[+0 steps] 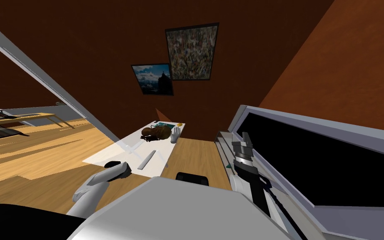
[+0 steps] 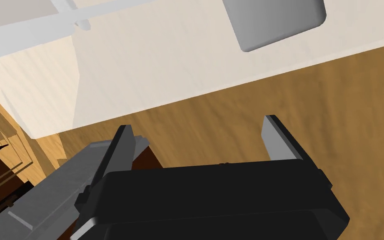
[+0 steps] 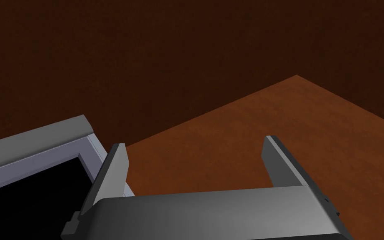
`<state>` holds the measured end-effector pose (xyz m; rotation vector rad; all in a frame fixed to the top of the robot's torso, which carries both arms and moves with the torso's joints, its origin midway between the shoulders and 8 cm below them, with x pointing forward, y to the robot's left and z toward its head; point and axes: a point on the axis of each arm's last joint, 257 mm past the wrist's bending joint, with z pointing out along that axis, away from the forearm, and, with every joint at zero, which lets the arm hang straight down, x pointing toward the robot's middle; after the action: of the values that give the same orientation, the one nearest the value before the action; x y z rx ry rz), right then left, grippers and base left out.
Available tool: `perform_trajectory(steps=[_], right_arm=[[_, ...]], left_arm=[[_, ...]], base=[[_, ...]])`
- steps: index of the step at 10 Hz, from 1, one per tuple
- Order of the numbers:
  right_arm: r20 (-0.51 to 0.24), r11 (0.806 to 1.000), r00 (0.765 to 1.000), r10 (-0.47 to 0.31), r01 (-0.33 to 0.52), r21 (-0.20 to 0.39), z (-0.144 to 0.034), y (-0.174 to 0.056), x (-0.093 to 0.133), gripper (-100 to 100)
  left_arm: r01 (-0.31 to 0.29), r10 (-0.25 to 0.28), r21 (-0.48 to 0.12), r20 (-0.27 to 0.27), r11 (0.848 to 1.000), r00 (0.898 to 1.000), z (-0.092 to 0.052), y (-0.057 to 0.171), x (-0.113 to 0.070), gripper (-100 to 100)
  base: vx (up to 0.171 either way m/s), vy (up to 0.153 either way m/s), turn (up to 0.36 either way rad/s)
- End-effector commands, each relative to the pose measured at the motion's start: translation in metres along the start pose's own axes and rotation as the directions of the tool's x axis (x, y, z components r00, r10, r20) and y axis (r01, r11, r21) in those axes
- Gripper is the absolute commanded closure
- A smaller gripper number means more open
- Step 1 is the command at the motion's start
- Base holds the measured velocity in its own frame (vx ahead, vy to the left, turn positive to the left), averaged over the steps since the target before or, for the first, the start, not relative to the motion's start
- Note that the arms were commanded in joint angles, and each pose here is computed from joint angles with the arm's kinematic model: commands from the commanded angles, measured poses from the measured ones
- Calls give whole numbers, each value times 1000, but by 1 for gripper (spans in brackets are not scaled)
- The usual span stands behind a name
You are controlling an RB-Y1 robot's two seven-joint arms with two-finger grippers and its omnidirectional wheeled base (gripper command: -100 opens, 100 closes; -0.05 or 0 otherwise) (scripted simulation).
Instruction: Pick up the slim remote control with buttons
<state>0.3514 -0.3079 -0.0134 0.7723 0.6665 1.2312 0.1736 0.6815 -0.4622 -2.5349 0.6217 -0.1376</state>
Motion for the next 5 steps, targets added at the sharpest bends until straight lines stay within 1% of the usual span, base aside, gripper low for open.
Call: perform_trajectory(steps=[1, 2, 3, 4, 5], right_arm=[[0, 1000, 1000, 0, 0, 0, 0, 0, 0, 0], [0, 1000, 1000, 0, 0, 0, 0, 0, 0, 0], [0, 1000, 1000, 0, 0, 0, 0, 0, 0, 0], [0, 1000, 1000, 0, 0, 0, 0, 0, 0, 0], [0, 1000, 1000, 0, 0, 0, 0, 0, 0, 0]], left_arm=[[60, -58, -63, 21, 996, 998, 3, 11, -9, -100], [63, -61, -78, 30, 995, 998, 4, 17, -13, -100], [112, -107, -127, 47, 986, 993, 5, 25, -18, -100], [114, -108, -133, 51, 985, 993, 6, 28, -20, -100], [162, -152, -181, 69, 970, 986, 6, 37, -25, -100]], base=[[128, -46, 6], [124, -35, 3], [146, -10, 9], [116, 0, 3], [138, -4, 8]])
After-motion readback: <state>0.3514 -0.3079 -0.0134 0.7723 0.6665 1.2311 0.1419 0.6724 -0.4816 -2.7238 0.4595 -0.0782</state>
